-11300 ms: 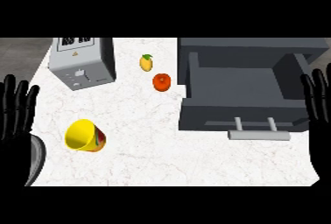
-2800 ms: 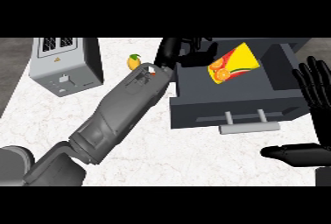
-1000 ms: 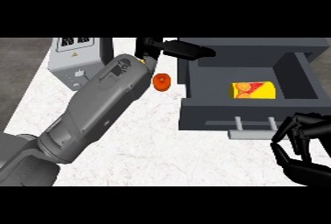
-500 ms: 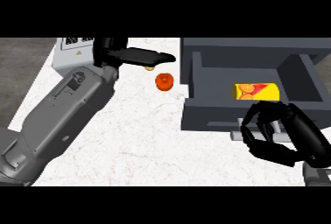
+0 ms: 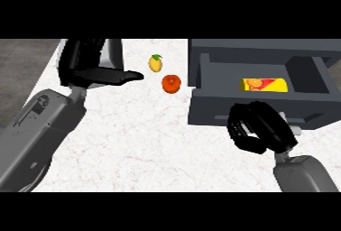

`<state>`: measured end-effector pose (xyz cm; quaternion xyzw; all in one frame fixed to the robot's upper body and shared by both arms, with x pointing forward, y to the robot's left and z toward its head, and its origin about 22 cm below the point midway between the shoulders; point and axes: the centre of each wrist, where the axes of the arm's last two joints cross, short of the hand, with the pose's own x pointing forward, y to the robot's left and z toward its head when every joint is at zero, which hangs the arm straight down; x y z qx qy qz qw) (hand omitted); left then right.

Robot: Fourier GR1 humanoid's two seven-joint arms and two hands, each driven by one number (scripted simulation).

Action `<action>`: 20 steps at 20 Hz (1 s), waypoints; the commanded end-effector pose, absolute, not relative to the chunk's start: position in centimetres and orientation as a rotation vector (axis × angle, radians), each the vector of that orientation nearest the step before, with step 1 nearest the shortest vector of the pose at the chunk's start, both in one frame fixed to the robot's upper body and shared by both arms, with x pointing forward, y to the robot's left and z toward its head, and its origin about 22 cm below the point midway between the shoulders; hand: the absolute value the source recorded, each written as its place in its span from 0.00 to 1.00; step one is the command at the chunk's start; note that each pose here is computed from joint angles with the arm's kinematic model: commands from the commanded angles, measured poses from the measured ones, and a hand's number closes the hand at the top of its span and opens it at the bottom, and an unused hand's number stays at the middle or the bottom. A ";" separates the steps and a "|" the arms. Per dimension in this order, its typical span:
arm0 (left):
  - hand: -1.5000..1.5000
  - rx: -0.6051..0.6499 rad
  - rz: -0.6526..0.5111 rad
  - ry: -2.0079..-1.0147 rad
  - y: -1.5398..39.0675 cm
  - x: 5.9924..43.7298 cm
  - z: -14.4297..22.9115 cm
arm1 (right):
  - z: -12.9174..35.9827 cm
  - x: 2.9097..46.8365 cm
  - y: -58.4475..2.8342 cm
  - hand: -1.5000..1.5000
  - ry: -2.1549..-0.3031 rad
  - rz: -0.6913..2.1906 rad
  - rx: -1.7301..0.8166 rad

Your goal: Pick up the cup, place it into the drawer and close the drawer

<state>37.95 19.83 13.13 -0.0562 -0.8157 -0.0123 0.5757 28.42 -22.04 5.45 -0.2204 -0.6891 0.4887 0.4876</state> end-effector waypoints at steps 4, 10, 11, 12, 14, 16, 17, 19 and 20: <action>0.00 -0.140 -0.025 -1.925 23.6 35.6 13.3 | 1.3 34.0 -22.3 1.00 -1.593 1.333 -0.654; 0.00 -0.135 -0.011 -1.909 26.5 34.1 9.2 | -0.9 37.7 -22.0 1.00 -1.575 1.290 -0.632; 0.00 -0.136 -0.015 -1.910 26.9 33.8 9.9 | 0.8 39.3 -21.3 1.00 -1.586 1.270 -0.606; 0.00 -0.123 -0.023 -1.917 28.2 34.1 11.7 | -1.1 38.7 -20.3 1.00 -1.587 1.282 -0.603; 0.00 -0.137 -0.008 -1.926 27.8 34.0 11.0 | 0.6 40.6 -20.4 1.00 -1.559 1.272 -0.597; 0.00 -0.140 -0.021 -1.918 27.3 34.0 10.3 | 0.9 41.1 -23.4 1.00 -1.537 1.251 -0.575; 0.00 -0.170 -0.011 -1.916 26.7 33.7 9.4 | 1.1 41.4 -24.2 1.00 -1.515 1.259 -0.599; 0.00 -0.147 -0.016 -1.920 29.2 34.0 10.2 | 1.3 41.9 -23.9 1.00 -1.517 1.244 -0.581; 0.00 -0.190 -0.037 -1.910 27.4 33.4 10.7 | 2.1 42.3 -24.9 1.00 -1.512 1.206 -0.601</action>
